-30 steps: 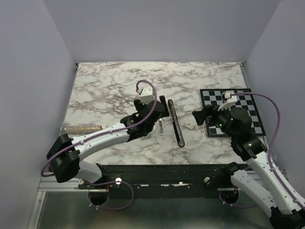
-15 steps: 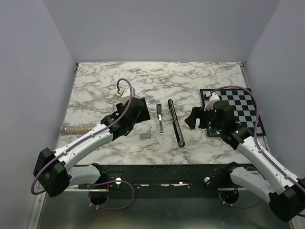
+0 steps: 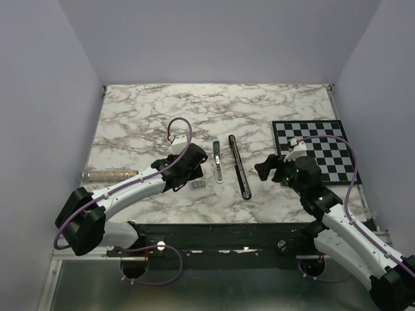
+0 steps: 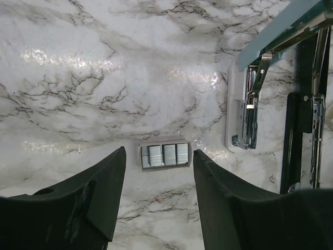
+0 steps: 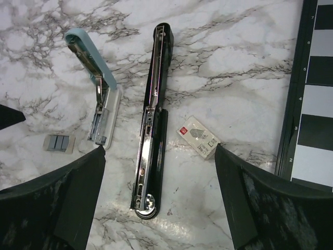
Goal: Load the staples into the stapler
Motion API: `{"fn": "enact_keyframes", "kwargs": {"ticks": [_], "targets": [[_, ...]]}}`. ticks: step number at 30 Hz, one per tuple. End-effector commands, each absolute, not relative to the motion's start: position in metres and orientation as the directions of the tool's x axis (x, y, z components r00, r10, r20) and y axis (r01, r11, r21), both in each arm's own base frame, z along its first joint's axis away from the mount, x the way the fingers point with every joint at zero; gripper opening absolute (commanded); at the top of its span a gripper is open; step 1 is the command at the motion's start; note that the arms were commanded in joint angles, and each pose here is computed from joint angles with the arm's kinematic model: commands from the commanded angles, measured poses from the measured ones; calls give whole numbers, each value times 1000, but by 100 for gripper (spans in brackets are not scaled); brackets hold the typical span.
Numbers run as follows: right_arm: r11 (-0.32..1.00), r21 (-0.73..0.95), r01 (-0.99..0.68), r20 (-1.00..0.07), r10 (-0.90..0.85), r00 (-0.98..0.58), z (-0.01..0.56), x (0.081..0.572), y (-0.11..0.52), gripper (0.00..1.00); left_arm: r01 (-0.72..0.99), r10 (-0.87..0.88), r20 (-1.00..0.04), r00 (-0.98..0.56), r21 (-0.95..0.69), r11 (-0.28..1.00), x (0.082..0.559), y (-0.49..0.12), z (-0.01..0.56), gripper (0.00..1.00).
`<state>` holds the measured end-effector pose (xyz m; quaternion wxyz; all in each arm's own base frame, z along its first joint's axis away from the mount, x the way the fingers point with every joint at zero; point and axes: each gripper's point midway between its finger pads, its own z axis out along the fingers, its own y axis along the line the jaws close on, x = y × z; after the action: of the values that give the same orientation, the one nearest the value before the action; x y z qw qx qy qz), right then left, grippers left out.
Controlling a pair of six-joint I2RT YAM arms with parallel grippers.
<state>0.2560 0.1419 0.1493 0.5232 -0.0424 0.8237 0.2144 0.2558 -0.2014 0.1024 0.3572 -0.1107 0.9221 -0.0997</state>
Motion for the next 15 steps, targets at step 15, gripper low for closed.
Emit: {"fn": "enact_keyframes", "kwargs": {"ticks": [15], "targets": [[876,367,-314,-914,276,-298,176,258,145,100,-183,-238,-576,-782,-153,971,244,-208,72,44]]}}
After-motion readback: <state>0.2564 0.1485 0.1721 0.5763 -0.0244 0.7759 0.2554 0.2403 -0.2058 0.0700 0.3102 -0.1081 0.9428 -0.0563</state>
